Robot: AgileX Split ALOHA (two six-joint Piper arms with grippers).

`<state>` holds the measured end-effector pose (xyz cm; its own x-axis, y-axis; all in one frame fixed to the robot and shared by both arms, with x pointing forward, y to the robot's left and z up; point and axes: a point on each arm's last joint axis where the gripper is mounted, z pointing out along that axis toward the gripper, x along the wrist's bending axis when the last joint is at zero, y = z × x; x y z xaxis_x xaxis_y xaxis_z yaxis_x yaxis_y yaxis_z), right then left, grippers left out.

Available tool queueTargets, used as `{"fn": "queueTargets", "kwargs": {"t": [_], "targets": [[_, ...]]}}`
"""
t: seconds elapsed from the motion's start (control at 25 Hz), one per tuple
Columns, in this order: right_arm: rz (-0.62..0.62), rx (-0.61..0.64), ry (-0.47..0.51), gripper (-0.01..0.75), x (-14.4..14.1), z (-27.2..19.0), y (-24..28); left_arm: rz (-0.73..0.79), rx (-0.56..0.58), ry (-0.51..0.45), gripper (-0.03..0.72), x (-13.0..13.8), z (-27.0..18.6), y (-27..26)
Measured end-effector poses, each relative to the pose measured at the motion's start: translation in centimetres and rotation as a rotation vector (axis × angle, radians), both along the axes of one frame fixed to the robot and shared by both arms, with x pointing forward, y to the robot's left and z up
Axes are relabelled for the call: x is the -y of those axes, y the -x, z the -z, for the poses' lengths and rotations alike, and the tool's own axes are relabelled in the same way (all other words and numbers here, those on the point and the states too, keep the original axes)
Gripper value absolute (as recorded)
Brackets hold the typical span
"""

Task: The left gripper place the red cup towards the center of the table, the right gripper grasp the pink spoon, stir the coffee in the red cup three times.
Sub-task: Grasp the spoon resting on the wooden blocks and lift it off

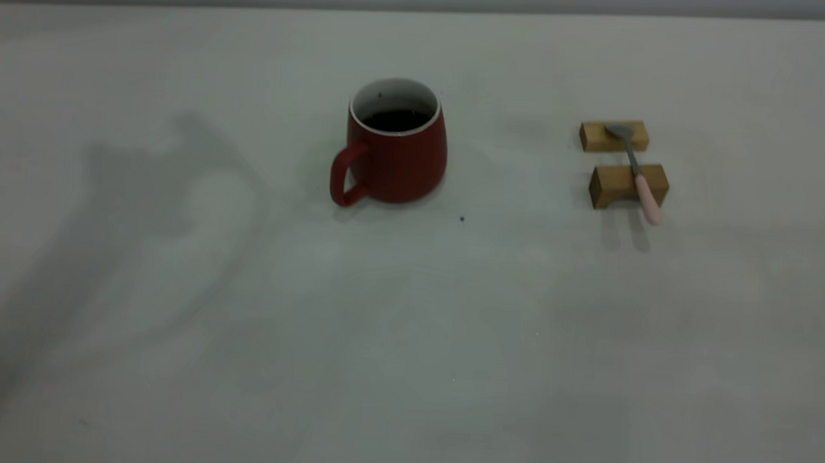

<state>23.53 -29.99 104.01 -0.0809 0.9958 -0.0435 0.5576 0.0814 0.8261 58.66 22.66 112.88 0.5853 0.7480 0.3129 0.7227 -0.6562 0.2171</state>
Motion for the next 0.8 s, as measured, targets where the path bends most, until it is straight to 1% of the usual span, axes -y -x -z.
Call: {"fn": "queueTargets", "kwargs": {"t": [0.12, 0.28, 0.44, 0.52, 0.64, 0.72, 0.8], "targets": [[0.0, 0.0, 0.001, 0.237, 0.0, 0.0, 0.0, -0.072, 0.123, 0.085, 0.447, -0.8, -4.3, 3.8], [0.001, 0.0, 0.002, 0.237, 0.0, 0.0, 0.0, -0.155, 0.197, 0.207, 0.447, -1.9, -6.9, 9.6], [0.001, 0.0, 0.002, 0.237, 0.0, 0.0, 0.0, -0.213, 0.118, 0.291, 0.447, -2.7, -4.2, 15.0], [0.001, 0.0, 0.002, 0.237, 0.0, 0.0, 0.0, -0.239, 0.053, 0.309, 0.447, -3.1, -1.6, 17.8], [0.001, 0.0, 0.002, 0.237, 0.0, 0.0, 0.0, -0.262, -0.013, 0.326, 0.447, -3.9, 1.9, 21.8], [0.001, 0.0, 0.002, 0.237, 0.0, 0.0, 0.0, -0.269, -0.027, 0.343, 0.447, -4.4, 3.8, 24.3], [0.001, 0.0, 0.002, 0.237, 0.0, 0.0, 0.0, -0.275, -0.012, 0.36, 0.447, -5.0, 5.6, 26.8]]}}
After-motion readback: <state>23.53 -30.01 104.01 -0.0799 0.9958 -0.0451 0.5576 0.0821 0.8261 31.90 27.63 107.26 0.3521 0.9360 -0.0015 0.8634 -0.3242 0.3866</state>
